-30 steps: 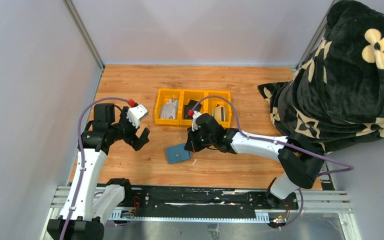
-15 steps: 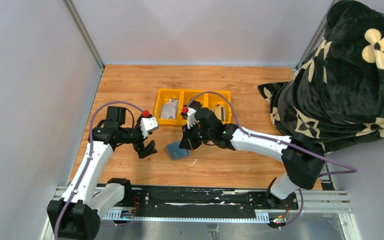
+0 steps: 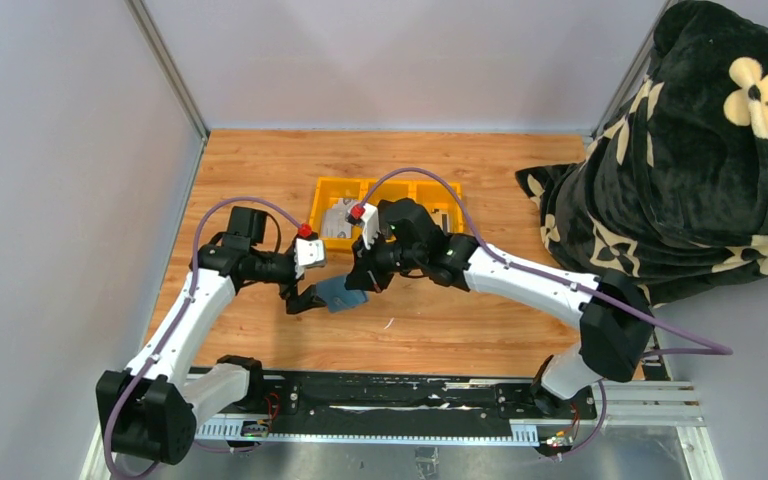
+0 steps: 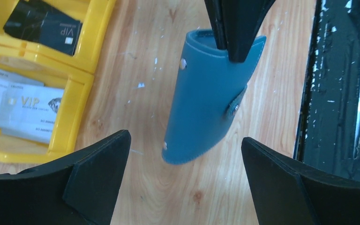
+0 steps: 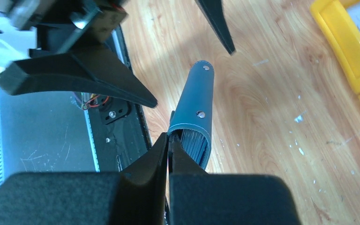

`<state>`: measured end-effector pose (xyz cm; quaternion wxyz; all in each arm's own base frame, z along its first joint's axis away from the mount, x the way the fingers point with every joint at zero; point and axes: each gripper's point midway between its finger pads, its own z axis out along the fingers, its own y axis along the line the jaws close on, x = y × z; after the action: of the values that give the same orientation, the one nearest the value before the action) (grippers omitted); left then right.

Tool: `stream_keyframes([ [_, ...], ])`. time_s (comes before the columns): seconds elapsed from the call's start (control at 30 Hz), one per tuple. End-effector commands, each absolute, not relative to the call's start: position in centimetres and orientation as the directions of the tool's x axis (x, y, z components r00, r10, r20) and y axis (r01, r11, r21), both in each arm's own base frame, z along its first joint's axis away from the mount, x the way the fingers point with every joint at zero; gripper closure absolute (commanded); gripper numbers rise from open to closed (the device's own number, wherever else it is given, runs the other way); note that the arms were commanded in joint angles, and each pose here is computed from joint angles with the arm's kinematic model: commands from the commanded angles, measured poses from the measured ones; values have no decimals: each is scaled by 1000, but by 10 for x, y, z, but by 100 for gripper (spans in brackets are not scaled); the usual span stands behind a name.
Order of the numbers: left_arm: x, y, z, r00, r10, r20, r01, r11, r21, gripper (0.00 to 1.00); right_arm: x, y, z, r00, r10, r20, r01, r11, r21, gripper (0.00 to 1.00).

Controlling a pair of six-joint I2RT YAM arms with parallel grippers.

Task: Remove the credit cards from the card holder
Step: Pick up the card holder from the center of the board, then open the card holder at the center of the board.

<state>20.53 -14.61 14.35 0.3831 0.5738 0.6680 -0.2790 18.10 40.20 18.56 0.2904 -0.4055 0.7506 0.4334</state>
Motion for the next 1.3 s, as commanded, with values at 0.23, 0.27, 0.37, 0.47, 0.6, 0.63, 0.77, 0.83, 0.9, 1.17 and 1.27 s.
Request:
stream_keyframes([
  [0.23,189,-163,180,39,483,-874,987,117,109,7,153,404,265,-302,-305,-903,-953,98,285,100],
  [0.27,187,-164,183,33,478,-878,988,115,100,11,153,403,270,-290,-297,-910,-957,93,275,100],
  [0.37,182,-168,193,17,454,-891,990,116,78,27,152,403,281,-263,-270,-926,-965,87,249,100],
  [0.47,179,-172,202,12,440,-898,991,114,69,49,154,402,290,-242,-243,-939,-970,90,227,100],
  [0.6,175,-174,210,1,428,-904,991,119,58,76,156,402,300,-212,-221,-952,-976,98,195,100],
  [0.63,175,-174,212,1,425,-905,991,121,58,82,156,401,303,-204,-215,-955,-977,101,186,100],
  [0.77,174,-174,220,2,419,-908,989,135,65,100,170,397,309,-194,-196,-961,-970,184,159,95],
  [0.83,174,-174,227,-9,412,-911,987,151,59,100,182,390,308,-205,-191,-960,-952,265,151,78],
  [0.9,171,-176,240,-27,385,-923,986,162,38,100,190,383,308,-207,-174,-963,-934,328,141,60],
  [1.17,152,-186,285,-116,270,-956,985,157,-75,100,188,366,315,-172,-110,-979,-926,357,123,32],
  [1.27,144,-188,293,-125,247,-961,985,144,-92,100,189,364,321,-138,-97,-986,-930,355,95,31],
])
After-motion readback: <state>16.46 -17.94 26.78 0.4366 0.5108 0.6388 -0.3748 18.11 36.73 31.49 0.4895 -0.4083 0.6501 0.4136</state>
